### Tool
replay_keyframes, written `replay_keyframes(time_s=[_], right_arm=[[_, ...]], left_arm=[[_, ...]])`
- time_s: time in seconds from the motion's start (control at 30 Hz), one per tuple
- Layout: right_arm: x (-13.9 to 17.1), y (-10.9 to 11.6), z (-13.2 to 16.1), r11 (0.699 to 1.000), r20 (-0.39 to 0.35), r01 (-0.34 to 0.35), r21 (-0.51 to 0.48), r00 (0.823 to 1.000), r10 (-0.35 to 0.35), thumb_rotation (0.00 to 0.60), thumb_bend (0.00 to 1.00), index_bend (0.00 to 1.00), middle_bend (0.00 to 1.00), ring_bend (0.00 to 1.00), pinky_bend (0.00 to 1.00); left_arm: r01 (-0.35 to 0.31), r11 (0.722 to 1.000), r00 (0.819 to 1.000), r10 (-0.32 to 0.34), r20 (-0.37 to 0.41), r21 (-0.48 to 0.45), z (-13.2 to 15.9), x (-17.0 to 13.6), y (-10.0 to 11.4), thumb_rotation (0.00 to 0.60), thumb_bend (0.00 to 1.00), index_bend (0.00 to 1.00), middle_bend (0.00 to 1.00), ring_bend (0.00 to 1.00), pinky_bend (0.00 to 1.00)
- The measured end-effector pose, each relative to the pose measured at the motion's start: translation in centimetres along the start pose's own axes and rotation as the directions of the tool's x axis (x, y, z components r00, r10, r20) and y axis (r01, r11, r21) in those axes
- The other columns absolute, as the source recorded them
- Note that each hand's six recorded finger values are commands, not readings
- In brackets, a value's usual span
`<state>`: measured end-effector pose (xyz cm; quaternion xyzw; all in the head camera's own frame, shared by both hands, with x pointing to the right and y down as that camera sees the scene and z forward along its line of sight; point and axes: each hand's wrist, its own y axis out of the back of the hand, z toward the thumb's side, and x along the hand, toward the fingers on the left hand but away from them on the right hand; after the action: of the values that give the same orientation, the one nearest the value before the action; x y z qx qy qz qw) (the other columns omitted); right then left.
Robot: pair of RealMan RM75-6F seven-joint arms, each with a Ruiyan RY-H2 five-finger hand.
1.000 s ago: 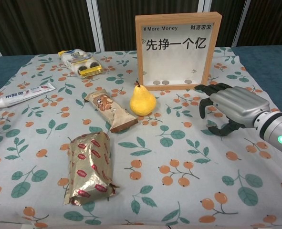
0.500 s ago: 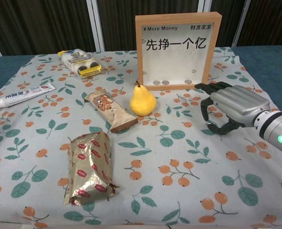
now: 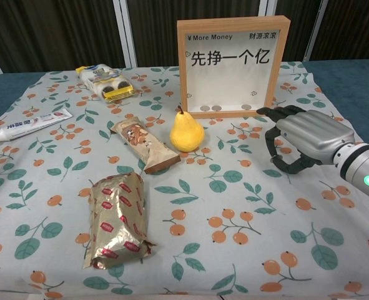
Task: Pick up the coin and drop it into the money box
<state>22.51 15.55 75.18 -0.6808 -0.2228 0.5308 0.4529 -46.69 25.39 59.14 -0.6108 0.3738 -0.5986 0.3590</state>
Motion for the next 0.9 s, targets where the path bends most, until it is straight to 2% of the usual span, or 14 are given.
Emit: replay_keyframes(time_s=[0.27,0.43,0.63,0.73,0.9], right_arm=[[0.2,0.5,-0.3,1.0,0.005,0.014,-0.002,1.0,-0.014,0.6,0.58,0.71,0.07,0.0,0.0],[0.7,2.4,-0.6,0.997,0.001,0.071,-0.032,0.998,-0.071,0.6,0.58,0.72,0.07,0.0,0.0],[2.1,7.4,-1.1,0.976,-0.01,0.196,-0.098,0.98,-0.198,0.6,0.58,0.73,0.08,0.0,0.0],[2.8,10.7,-1.3,0.956,-0.014,0.261,-0.137,0.964,-0.265,0.6,0.58,0.73,0.08,0.0,0.0],[2.5,17.2,-1.8,0.91,0.004,0.381,-0.164,0.923,-0.385,0.6,0.58,0.73,0.08,0.0,0.0]], left_arm=[[-0.007,1.0,1.0,0.007,-0.006,-0.003,-0.2,-0.1,0.2,0.6,0.4,0.0,0.0,0.0,0.0],[-0.02,1.0,1.0,0.02,-0.01,-0.008,-0.5,-0.2,0.6,0.6,0.4,0.0,0.0,0.0,0.0],[-0.029,0.999,1.0,0.029,-0.009,-0.016,-0.6,-0.3,1.0,0.6,0.4,0.0,0.0,0.0,0.0],[-0.03,0.999,1.0,0.03,-0.005,-0.02,-0.5,-0.3,1.0,0.6,0.4,0.0,0.0,0.0,0.0],[-0.033,0.999,0.999,0.033,0.006,-0.022,-0.3,-0.3,1.0,0.6,0.4,0.0,0.0,0.0,0.0]])
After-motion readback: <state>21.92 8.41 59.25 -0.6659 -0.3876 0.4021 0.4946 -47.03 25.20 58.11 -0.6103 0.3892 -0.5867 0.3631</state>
